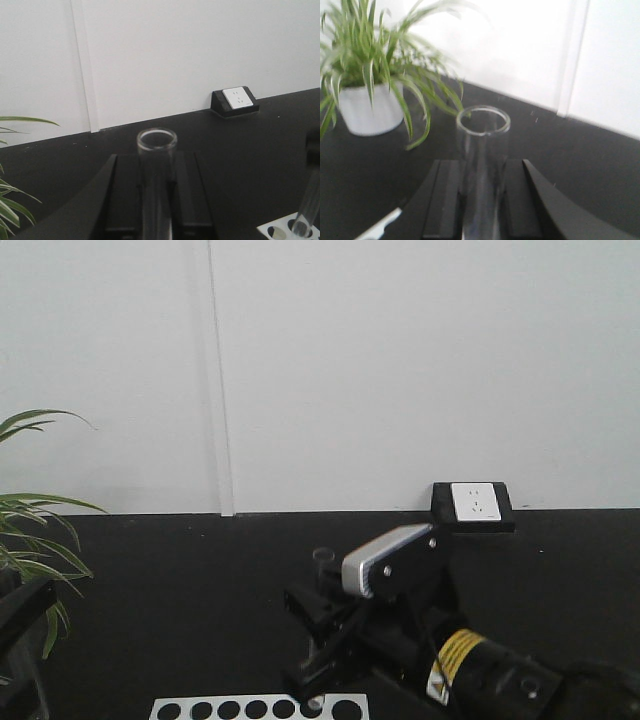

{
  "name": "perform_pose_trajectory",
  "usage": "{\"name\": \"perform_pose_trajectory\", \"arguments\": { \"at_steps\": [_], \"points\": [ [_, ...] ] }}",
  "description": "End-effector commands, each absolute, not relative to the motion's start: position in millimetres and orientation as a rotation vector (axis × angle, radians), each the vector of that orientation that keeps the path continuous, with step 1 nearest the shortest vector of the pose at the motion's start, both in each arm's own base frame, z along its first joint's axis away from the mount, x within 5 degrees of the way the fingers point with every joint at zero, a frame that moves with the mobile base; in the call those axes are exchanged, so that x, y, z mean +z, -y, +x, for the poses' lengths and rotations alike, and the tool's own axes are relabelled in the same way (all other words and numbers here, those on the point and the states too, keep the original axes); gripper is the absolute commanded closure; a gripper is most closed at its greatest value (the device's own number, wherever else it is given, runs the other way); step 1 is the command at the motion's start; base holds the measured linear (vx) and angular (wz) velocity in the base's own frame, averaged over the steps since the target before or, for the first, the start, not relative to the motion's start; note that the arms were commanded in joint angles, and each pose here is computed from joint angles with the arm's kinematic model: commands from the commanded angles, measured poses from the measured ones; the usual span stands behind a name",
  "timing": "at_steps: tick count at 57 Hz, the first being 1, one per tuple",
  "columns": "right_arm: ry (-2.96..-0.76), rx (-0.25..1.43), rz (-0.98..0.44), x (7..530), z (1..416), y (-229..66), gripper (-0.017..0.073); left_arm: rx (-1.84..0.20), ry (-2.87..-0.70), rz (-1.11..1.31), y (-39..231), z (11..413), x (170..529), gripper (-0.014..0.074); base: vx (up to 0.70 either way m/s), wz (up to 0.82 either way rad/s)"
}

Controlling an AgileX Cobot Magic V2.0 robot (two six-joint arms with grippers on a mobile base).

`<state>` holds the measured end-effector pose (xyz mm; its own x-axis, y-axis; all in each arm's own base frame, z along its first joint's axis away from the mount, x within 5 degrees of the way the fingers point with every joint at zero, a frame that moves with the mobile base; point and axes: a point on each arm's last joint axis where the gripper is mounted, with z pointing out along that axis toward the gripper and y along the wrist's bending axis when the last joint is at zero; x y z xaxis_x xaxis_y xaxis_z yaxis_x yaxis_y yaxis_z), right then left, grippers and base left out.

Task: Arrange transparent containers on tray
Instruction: 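Close the right gripper around another glass tube in the rack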

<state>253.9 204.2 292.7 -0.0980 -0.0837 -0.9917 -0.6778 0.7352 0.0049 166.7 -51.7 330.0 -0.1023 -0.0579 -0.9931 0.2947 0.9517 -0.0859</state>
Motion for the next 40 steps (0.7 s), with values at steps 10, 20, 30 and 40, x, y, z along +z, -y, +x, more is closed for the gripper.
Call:
{"name": "perform_pose_trajectory", "arguments": {
  "at_steps": [10, 20, 30, 40],
  "points": [
    [-1.475, 0.525, -0.557, 383, 227, -177, 0.0435, -0.341, -1.525, 0.173, 54, 165, 350, 0.048, 0.0, 0.0],
    [-1.484, 0.486, -0.549, 404, 202, -155, 0.0432, -0.346, -1.497, 0.173, 53, 162, 354, 0.048, 0.0, 0.0],
    [-1.466, 0.46, -0.544, 415, 178, -135, 0.0432, -0.35, -1.439, 0.167, 49, 148, 364, 0.048, 0.0, 0.0],
    [-1.467, 0.464, -0.551, 391, 153, -117, 0.0432, -0.35, -1.384, 0.157, 42, 128, 374, 0.048, 0.0, 0.0]
  ]
}}
